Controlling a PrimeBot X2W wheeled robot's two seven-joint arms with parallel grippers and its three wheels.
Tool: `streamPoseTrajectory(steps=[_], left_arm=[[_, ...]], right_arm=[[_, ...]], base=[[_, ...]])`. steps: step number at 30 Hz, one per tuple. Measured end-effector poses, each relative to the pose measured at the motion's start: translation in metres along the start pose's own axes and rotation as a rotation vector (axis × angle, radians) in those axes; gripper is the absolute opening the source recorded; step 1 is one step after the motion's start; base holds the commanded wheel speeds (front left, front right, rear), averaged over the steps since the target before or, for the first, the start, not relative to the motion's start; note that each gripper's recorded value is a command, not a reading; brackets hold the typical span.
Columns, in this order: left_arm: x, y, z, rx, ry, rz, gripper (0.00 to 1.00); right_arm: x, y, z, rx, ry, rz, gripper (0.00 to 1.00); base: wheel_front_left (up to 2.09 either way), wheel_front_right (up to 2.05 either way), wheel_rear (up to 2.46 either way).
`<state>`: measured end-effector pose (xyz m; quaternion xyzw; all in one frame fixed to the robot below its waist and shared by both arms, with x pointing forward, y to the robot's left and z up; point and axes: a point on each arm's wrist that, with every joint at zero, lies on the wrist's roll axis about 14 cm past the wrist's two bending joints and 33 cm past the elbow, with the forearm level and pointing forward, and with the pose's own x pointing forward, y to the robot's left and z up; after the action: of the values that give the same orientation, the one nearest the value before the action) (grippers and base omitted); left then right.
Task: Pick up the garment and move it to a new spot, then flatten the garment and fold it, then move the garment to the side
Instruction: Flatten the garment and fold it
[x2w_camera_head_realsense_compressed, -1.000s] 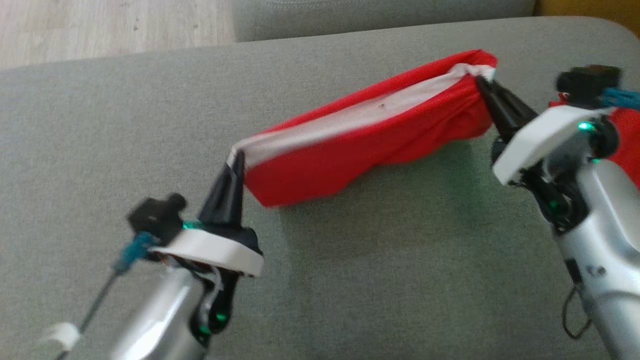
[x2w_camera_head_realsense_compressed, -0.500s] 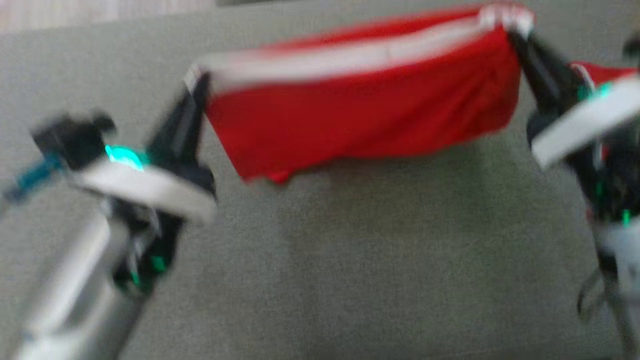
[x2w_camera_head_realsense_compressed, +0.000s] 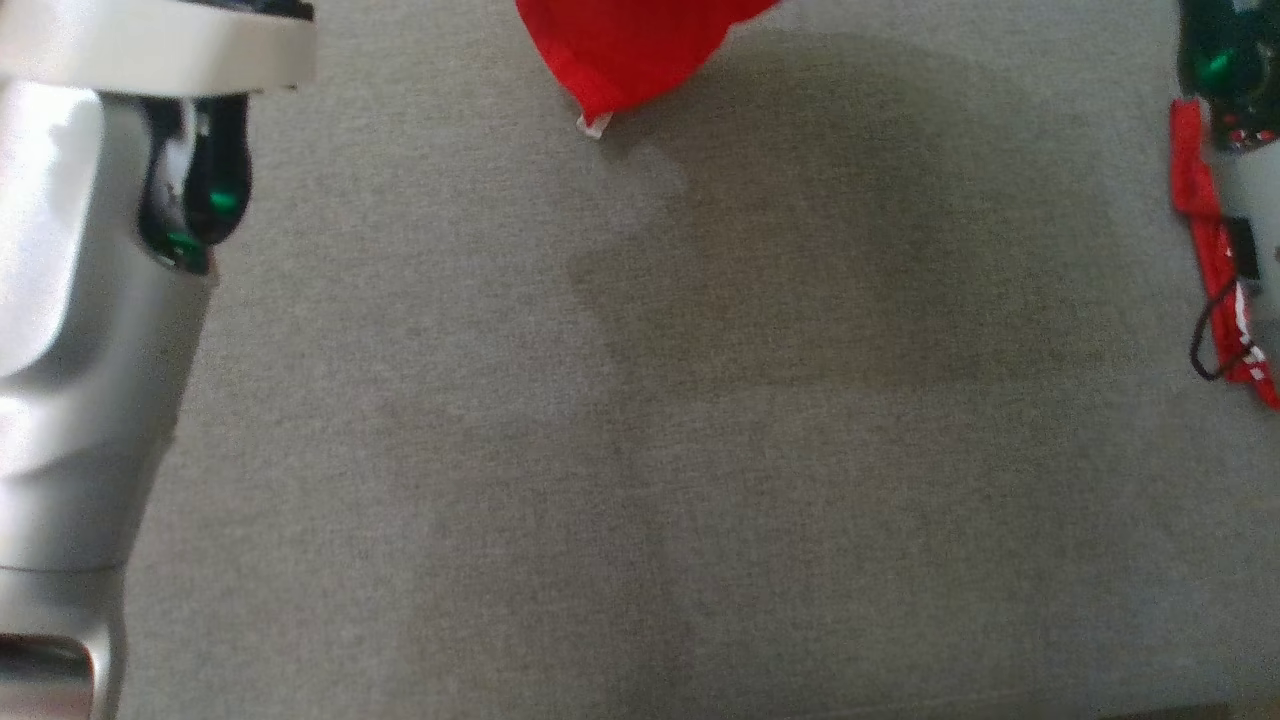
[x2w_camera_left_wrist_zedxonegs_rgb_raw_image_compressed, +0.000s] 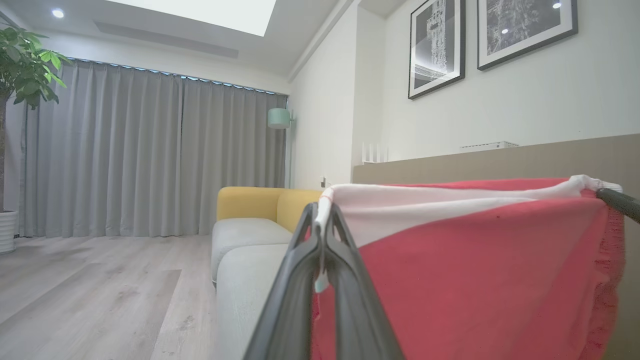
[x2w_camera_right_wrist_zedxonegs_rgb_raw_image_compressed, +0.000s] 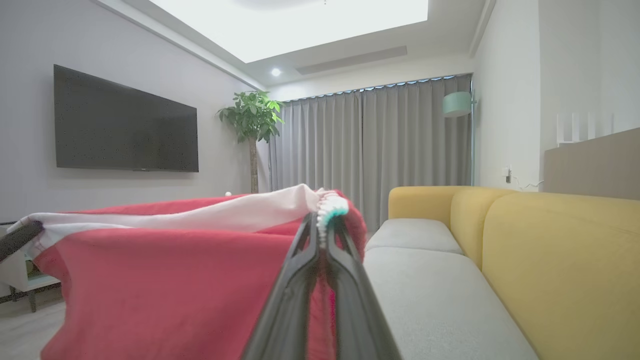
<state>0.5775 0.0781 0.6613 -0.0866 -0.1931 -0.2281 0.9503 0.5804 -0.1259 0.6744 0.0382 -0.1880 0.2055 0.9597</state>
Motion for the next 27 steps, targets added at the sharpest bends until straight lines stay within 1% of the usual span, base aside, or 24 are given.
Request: streamPoseTrajectory(steps=[1,3,4,5,8,11,14,17,18,21,22,23,27], left_arm=[[-0.001,-0.002,0.002,0.015,-0.011,-0.012,0.00],[-0.006,-0.012,-0.002,0.026,0.002,-0.054,0.00],[-0.019,-0.024,-0.017,0.011,0.049,-0.088,0.00],[-0.029,-0.030,-0.027,-0.010,0.080,-0.098,0.00],[-0.073,-0.046,-0.065,-0.112,0.213,-0.097,0.00],[-0.122,-0.066,-0.086,-0.260,0.334,-0.078,0.00],[-0.165,-0.094,-0.087,-0.400,0.445,-0.091,0.00],[-0.203,-0.116,-0.075,-0.533,0.538,-0.093,0.00],[-0.216,-0.122,-0.071,-0.560,0.576,-0.091,0.00],[-0.249,-0.129,-0.064,-0.582,0.686,-0.068,0.00],[-0.249,-0.129,-0.064,-0.582,0.686,-0.068,0.00],[-0.257,-0.132,-0.060,-0.600,0.709,-0.064,0.00],[-0.285,-0.154,-0.049,-0.691,0.818,-0.077,0.00]], right_arm=[[-0.001,0.001,0.000,-0.009,-0.012,0.007,0.00],[-0.007,0.000,-0.011,-0.029,0.021,0.017,0.00],[-0.022,0.004,-0.034,-0.011,0.089,0.024,0.00],[-0.034,0.008,-0.049,0.009,0.135,0.028,0.00],[-0.082,0.019,-0.098,0.097,0.289,0.014,0.00],[-0.132,0.025,-0.126,0.168,0.422,-0.016,0.00],[-0.166,0.033,-0.131,0.239,0.484,-0.042,0.00],[-0.194,0.037,-0.128,0.289,0.536,-0.067,0.00],[-0.205,0.037,-0.128,0.294,0.566,-0.075,0.00],[-0.238,0.041,-0.132,0.324,0.662,-0.100,0.00],[-0.238,0.041,-0.132,0.324,0.662,-0.100,0.00],[-0.248,0.044,-0.133,0.332,0.690,-0.103,0.00],[-0.278,0.053,-0.132,0.354,0.790,-0.116,0.00]], base=[[0.00,0.00,0.00],[0.00,0.00,0.00],[0.00,0.00,0.00],[0.00,0.00,0.00],[0.00,0.00,0.00],[0.00,0.00,0.00],[0.00,0.00,0.00],[0.00,0.00,0.00],[0.00,0.00,0.00],[0.00,0.00,0.00],[0.00,0.00,0.00],[0.00,0.00,0.00],[0.00,0.00,0.00]])
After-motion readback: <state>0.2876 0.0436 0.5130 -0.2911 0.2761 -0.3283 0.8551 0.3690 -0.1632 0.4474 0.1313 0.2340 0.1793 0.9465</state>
